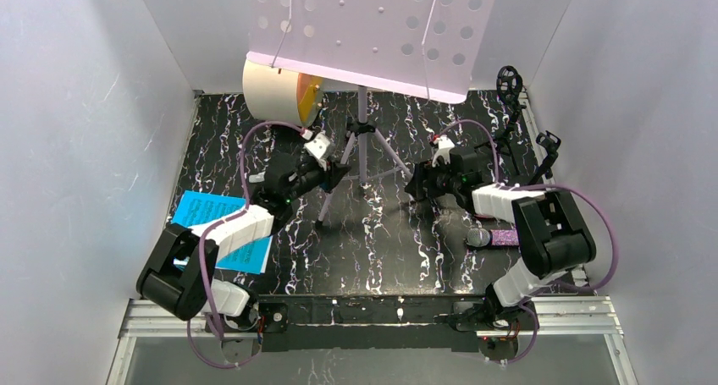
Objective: Pack up the instrument practice props
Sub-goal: Adjust the music stand at the center of the board.
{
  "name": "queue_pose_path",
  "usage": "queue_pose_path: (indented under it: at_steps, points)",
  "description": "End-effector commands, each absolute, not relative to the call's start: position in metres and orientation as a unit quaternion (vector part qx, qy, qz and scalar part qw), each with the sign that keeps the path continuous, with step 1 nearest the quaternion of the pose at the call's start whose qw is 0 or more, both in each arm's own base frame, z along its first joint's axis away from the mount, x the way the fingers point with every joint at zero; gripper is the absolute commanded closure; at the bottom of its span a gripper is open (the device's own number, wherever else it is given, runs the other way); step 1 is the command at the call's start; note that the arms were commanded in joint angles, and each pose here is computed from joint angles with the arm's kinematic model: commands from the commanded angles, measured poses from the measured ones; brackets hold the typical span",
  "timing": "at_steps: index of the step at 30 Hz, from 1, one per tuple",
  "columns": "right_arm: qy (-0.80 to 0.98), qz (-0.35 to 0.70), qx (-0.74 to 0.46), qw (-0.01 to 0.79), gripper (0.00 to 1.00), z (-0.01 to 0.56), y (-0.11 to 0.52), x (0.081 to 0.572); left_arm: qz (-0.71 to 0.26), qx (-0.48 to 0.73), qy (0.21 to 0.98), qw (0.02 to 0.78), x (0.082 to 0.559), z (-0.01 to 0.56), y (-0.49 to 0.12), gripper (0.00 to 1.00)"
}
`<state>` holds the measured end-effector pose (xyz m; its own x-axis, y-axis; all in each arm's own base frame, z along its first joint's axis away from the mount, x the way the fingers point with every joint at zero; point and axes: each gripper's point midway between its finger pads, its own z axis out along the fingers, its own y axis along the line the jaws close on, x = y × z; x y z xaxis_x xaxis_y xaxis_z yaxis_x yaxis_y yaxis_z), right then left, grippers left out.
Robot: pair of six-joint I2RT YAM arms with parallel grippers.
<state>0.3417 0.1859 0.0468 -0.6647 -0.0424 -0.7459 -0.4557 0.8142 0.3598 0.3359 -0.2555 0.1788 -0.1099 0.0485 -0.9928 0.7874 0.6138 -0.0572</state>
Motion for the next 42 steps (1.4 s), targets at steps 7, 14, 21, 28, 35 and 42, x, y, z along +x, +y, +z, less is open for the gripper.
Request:
queue_pose_path:
  at_steps: [7,14,21,28,35,42]
  points:
    - [0.808,0.296,-0.237,0.45,0.27,0.082,0.217,0.407,-0.319,0.264,0.683,0.601,0.306,0.2,-0.283,1.0]
    - [0.794,0.33,-0.272,0.432,0.27,0.081,0.235,0.417,-0.352,0.239,0.701,0.572,0.28,0.188,-0.302,1.0]
    - [0.784,0.345,-0.303,0.419,0.27,0.077,0.245,0.425,-0.389,0.198,0.705,0.559,0.265,0.194,-0.309,1.0]
    - [0.785,0.349,-0.303,0.412,0.22,0.079,0.248,0.431,-0.413,0.177,0.717,0.532,0.257,0.187,-0.316,1.0]
    - [0.793,0.337,-0.276,0.425,0.01,0.093,0.233,0.432,-0.384,0.14,0.735,0.54,0.268,0.175,-0.305,1.0]
    - [0.818,0.325,-0.212,0.425,0.01,0.101,0.206,0.408,-0.358,0.102,0.757,0.538,0.277,0.163,-0.296,1.0]
